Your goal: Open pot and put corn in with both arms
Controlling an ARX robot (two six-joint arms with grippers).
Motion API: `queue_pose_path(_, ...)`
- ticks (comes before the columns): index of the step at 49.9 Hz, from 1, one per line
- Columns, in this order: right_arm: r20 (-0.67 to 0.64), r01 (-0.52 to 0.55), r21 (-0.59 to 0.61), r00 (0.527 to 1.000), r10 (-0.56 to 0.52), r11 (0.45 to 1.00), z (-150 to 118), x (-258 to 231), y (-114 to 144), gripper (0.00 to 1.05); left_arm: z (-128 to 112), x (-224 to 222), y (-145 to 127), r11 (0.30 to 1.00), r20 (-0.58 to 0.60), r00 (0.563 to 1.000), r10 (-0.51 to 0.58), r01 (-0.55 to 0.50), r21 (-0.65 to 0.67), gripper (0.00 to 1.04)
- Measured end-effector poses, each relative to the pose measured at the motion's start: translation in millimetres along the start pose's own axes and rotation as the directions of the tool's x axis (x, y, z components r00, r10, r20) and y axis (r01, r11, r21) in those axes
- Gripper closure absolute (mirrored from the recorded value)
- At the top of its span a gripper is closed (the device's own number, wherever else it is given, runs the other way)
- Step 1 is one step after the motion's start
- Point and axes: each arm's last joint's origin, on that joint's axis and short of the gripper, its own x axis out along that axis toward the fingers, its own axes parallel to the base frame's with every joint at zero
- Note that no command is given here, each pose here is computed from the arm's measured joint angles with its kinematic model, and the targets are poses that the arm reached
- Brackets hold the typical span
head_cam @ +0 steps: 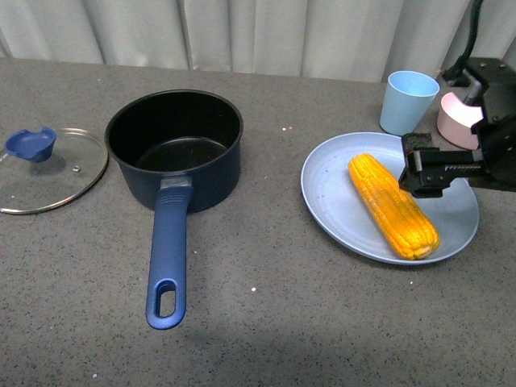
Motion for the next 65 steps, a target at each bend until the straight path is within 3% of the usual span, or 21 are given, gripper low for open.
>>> queue_pose_path(19,-0.081,-0.03,-0.058,0.996,0.025,0.998,13.1,35.3,11.5,0.09,0.0,0.0,0.0,1.0,0.0,1.0,0.0,0.0,0.0,0.06)
queue_pose_path(30,-0.107,-0.04,-0.062,0.994,0.034,0.997,11.5,39.8,15.8,0.51,0.0,0.0,0.0,1.0,0.0,1.0,0.0,0.0,0.0,0.06)
queue_pose_path(47,-0.107,-0.063,-0.025,0.992,0.06,0.998,11.7,39.2,14.9,0.85,0.0,0.0,0.0,1.0,0.0,1.0,0.0,0.0,0.0,0.06)
queue_pose_path(57,0.0,-0.243,0.06,0.97,0.243,0.968,28.9,3.0,21.3,0.93,0.0,0.0,0.0,1.0,0.0,1.0,0.0,0.0,0.0,0.06)
queue_pose_path(65,0.08,-0.461,0.032,0.886,0.457,0.887,54.6,-26.7,48.1,0.94,0.0,0.0,0.0,1.0,0.0,1.0,0.0,0.0,0.0,0.06)
